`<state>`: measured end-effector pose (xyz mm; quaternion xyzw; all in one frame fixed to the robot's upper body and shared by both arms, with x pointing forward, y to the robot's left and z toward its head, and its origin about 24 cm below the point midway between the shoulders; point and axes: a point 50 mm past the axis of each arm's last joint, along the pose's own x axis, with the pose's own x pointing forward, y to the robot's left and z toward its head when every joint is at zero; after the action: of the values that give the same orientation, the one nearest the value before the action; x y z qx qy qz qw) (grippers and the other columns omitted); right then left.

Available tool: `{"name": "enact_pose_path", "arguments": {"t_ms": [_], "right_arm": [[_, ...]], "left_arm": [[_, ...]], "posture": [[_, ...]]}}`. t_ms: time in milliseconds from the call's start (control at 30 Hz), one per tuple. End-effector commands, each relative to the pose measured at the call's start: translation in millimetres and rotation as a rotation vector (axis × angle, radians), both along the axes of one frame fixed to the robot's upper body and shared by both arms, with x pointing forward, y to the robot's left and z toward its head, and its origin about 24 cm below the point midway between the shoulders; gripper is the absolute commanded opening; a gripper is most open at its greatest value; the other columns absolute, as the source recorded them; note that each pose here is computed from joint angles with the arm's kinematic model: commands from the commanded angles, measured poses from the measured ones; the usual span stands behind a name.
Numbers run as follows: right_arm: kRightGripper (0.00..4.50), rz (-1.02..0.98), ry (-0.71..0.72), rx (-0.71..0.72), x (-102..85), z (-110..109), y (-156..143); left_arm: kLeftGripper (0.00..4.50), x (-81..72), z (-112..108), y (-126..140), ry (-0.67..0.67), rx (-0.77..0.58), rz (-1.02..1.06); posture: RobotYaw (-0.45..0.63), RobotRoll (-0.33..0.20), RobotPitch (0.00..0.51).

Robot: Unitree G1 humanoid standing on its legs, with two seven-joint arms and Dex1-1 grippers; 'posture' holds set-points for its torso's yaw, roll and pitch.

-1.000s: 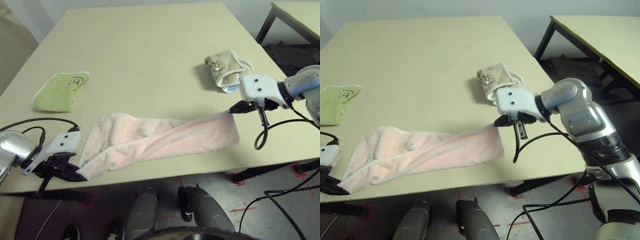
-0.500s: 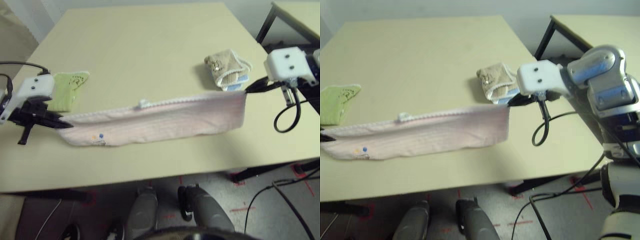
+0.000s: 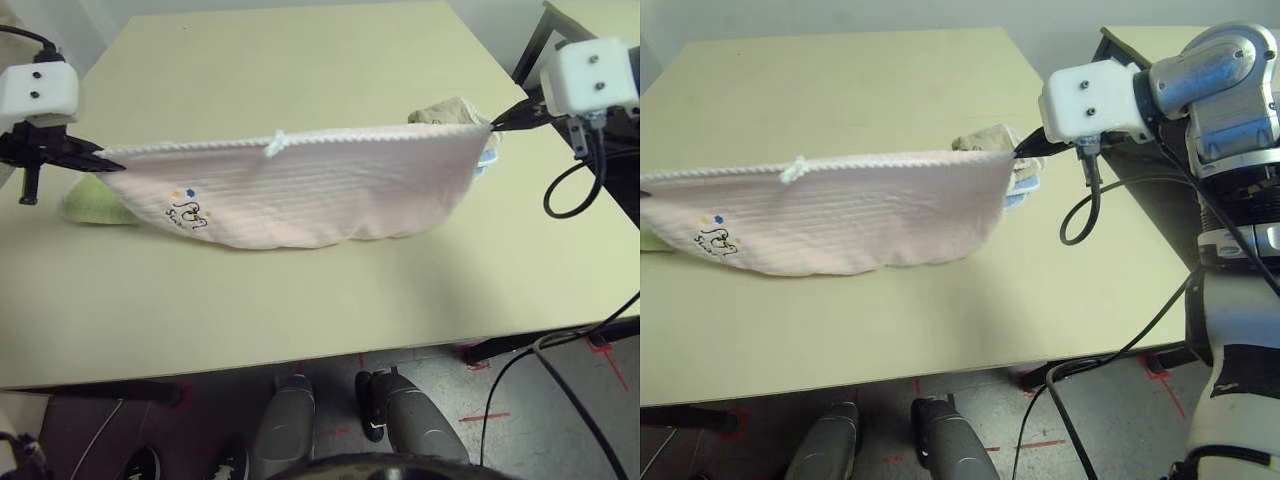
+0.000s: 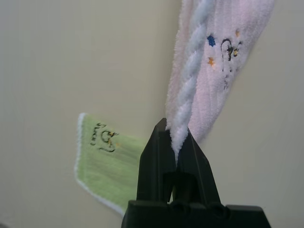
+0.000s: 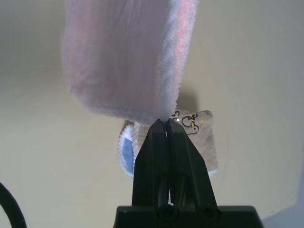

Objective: Fold the towel and set it aside.

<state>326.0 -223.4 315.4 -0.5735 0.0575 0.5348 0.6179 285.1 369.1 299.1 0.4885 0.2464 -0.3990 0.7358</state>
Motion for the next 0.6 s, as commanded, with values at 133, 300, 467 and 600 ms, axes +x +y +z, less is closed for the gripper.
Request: {"name": "enact_pose_path", "arguments": {"t_ms": [133, 300, 467, 600], "right_arm": [[0.00, -0.127, 0.486, 0.164, -33.8, -38.6, -3.6], [0.00, -0.305, 0.850, 0.258, -52.3, -86.1, -8.7], [0.00, -0.422, 1.015, 0.469, -46.8, -102.8, 3.3], [0.00, -0.514, 0.966, 0.558, -30.2, -106.6, 14.8]], "left_arm": [[0.02, -8.4, -15.5, 14.7, 0.069, -0.016, 0.075], [0.02, -8.0, -50.1, 7.3, 0.167, -0.082, 0.013], [0.02, -12.4, -74.5, -6.8, 0.257, -0.151, -0.073], [0.02, -14.4, -81.7, -12.6, 0.291, -0.176, -0.100]], "posture": [[0.07, 0.000, 0.129], [0.07, 0.000, 0.131], [0.07, 0.000, 0.134], [0.07, 0.000, 0.136]]}}
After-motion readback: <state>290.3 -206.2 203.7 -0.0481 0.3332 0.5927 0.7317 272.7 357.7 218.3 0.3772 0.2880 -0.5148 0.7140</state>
